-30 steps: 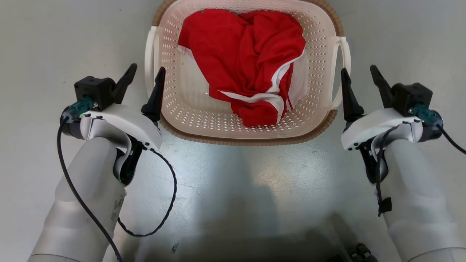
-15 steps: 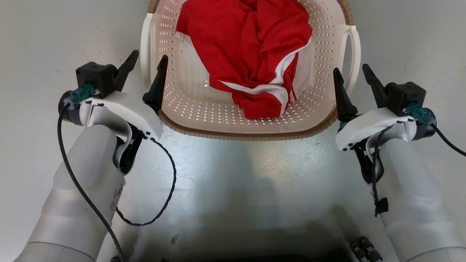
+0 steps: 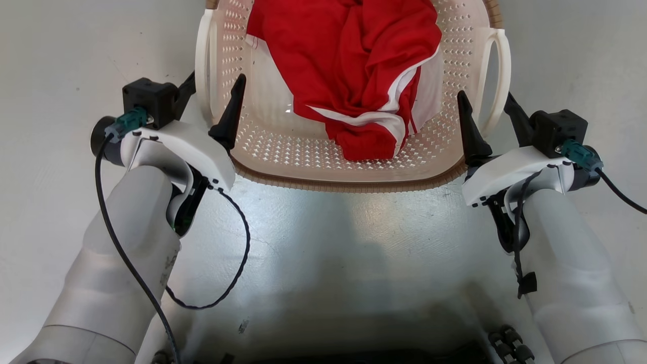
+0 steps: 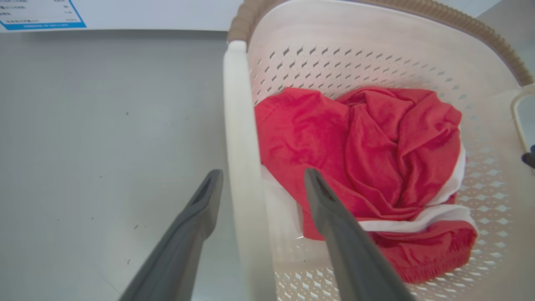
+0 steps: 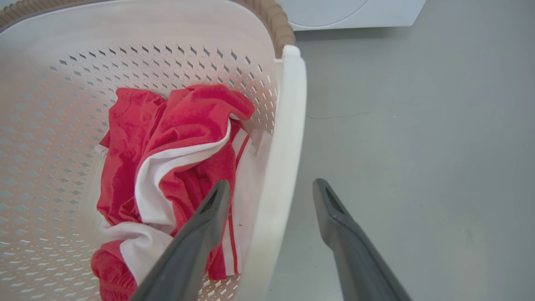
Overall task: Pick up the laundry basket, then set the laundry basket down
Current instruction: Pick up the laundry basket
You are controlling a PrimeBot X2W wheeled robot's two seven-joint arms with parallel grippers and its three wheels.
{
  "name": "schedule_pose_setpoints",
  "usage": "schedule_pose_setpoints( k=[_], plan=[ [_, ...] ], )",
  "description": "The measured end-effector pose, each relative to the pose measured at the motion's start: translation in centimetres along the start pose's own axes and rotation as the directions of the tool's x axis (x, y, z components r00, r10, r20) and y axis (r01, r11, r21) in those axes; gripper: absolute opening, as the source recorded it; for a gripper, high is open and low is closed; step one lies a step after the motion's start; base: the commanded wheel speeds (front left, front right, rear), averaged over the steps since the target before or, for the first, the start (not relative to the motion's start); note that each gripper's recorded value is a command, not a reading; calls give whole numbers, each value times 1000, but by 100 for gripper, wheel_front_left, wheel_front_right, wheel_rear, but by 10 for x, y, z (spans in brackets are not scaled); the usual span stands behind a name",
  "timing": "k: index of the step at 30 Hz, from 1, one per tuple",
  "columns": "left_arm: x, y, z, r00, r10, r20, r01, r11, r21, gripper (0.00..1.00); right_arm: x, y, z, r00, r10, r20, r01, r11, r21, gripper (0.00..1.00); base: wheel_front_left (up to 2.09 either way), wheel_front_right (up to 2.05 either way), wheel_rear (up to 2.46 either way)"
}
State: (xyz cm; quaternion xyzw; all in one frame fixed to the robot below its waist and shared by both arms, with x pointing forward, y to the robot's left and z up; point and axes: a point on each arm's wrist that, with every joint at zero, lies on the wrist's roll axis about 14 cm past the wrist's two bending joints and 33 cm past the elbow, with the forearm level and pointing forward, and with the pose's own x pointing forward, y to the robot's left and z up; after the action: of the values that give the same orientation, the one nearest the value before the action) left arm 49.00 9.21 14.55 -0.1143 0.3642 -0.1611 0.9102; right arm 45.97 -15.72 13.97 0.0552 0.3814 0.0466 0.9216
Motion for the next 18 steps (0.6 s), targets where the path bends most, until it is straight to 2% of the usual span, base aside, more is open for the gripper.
schedule_pose_setpoints(
  k=[18],
  plan=[
    [0,4,-6,1000,4,-16,-4,1000,2,100,0,4,-11,999,12,-33,-12,1000,1,100,0,0,0]
  ],
)
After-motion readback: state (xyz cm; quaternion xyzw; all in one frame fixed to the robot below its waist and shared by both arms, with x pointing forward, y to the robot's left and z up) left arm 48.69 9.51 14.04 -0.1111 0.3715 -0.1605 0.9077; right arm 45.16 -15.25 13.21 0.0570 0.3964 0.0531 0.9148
